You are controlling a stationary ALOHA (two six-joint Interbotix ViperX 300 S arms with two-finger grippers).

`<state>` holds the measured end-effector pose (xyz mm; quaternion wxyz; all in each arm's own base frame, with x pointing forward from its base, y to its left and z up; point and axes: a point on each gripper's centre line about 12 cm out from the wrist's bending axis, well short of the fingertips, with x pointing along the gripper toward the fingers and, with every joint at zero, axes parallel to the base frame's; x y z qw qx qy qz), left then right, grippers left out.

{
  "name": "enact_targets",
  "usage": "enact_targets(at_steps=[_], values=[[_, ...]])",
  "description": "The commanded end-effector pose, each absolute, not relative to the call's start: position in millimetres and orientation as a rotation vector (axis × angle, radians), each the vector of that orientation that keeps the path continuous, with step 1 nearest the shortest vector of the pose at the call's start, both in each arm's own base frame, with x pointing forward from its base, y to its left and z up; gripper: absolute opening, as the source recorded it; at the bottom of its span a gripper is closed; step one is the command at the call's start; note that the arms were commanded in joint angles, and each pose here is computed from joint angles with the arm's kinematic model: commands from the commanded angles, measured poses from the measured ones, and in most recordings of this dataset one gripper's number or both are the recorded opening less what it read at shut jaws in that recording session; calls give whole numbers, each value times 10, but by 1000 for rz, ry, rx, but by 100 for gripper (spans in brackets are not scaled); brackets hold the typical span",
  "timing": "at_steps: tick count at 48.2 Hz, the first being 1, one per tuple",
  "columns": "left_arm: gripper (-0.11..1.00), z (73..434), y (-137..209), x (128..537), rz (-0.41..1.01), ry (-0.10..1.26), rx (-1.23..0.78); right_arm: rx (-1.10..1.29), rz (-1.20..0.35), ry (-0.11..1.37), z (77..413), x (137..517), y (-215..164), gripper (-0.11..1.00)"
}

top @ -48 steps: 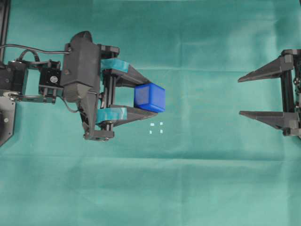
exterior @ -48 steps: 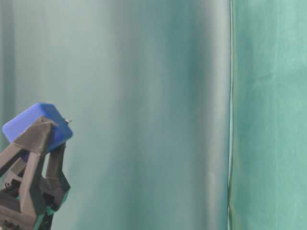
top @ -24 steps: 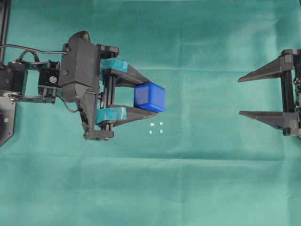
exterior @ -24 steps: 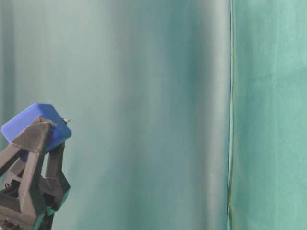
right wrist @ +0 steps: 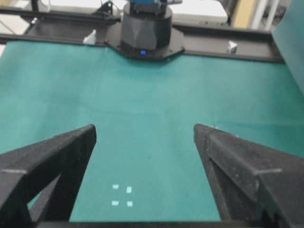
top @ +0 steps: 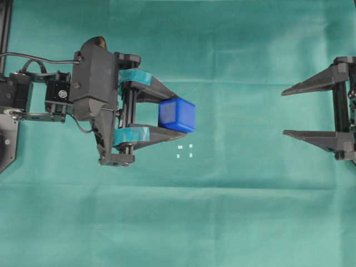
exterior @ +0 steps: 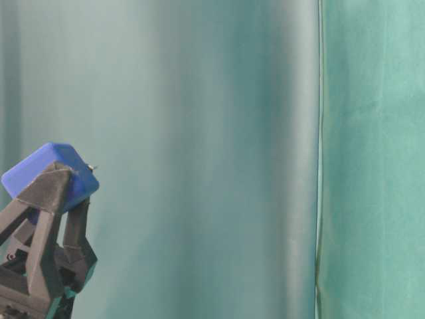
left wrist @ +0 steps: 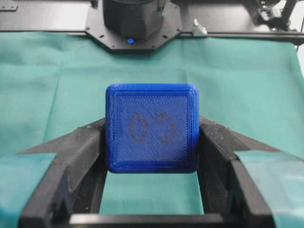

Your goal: Handover the blue block to the right arm after grasping it with the left arm, then place it in the designated position.

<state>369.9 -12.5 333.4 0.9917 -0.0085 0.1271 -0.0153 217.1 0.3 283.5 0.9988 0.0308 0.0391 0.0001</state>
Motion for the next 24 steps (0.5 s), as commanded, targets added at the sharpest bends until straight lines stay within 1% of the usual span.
enact_targets(at_steps=[1, 24], values=[[46, 3450, -135, 3670, -34, 218, -17, 53, 1, 51, 2963, 2201, 1, 94], [46, 3454, -129, 3672, -33, 218, -19, 45, 1, 57, 2960, 2201, 1, 94]])
